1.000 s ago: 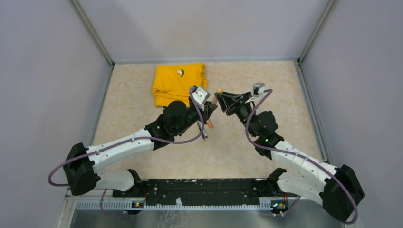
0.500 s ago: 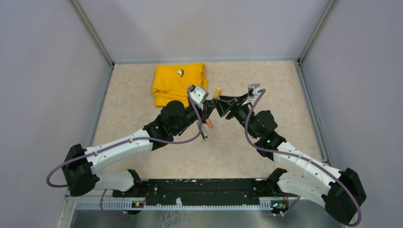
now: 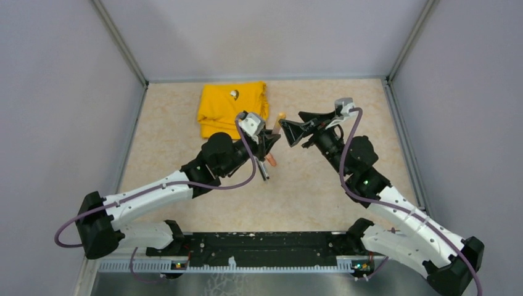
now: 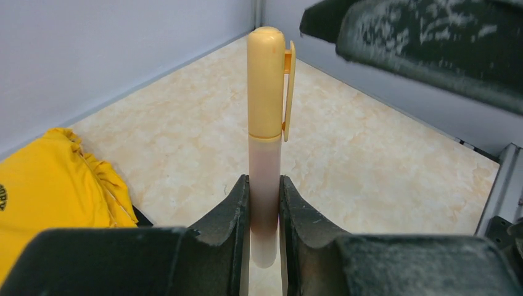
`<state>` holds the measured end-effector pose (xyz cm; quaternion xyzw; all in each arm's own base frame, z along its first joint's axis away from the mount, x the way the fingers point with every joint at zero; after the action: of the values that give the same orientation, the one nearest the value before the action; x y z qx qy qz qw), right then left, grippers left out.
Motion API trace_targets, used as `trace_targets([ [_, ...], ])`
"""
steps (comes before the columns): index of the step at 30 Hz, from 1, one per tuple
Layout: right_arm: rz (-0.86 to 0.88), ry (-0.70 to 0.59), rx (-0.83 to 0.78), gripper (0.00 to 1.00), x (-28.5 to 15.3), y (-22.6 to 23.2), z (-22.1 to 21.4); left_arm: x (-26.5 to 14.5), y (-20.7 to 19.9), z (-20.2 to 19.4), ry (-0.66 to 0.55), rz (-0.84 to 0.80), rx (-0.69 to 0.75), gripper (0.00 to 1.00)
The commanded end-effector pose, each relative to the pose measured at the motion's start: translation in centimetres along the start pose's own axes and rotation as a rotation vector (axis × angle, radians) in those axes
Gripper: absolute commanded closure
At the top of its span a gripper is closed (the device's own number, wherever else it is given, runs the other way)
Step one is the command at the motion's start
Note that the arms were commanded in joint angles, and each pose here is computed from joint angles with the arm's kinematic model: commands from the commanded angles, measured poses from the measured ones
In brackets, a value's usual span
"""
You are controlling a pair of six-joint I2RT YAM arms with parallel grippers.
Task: Insert the pens into the pen caps
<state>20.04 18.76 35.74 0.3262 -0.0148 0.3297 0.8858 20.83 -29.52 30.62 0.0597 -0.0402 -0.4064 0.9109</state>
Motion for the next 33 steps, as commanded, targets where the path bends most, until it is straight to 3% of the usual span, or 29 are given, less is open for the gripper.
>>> trace_targets([
  [1, -0.052, -0.023, -0.024, 0.21, -0.1, 0.6, 2.4, -1.0, -1.1, -0.2, -0.027, -0.089, -0.033, 1.0],
  [7, -0.185, 0.069, 0.039, 0.27, 1.5, 0.3, 2.9, -1.4, -1.8, -1.0, -0.014, -0.149, -0.042, 1.0],
  [25, -0.141, 0.213, 0.101, 0.52, 2.4, 1.1, 1.6, -1.2, -1.8, -1.3, 0.0, -0.151, -0.032, 1.0],
  [33, -0.122, 0.231, 0.099, 0.55, 2.7, 1.0, 0.9, -1.1, -1.8, -1.2, 0.002, -0.151, -0.028, 1.0],
])
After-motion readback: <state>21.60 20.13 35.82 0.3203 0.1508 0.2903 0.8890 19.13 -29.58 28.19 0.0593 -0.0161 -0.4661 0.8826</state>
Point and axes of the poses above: each gripper's point midway between its finger pads, its own x axis out along the fingers, its own y axis along the line the jaws close on, z = x × y, the point moved 7 cm from there along -x, back along the fingers, and after that the axes turned 12 degrees about x, right-handed, at the moved point
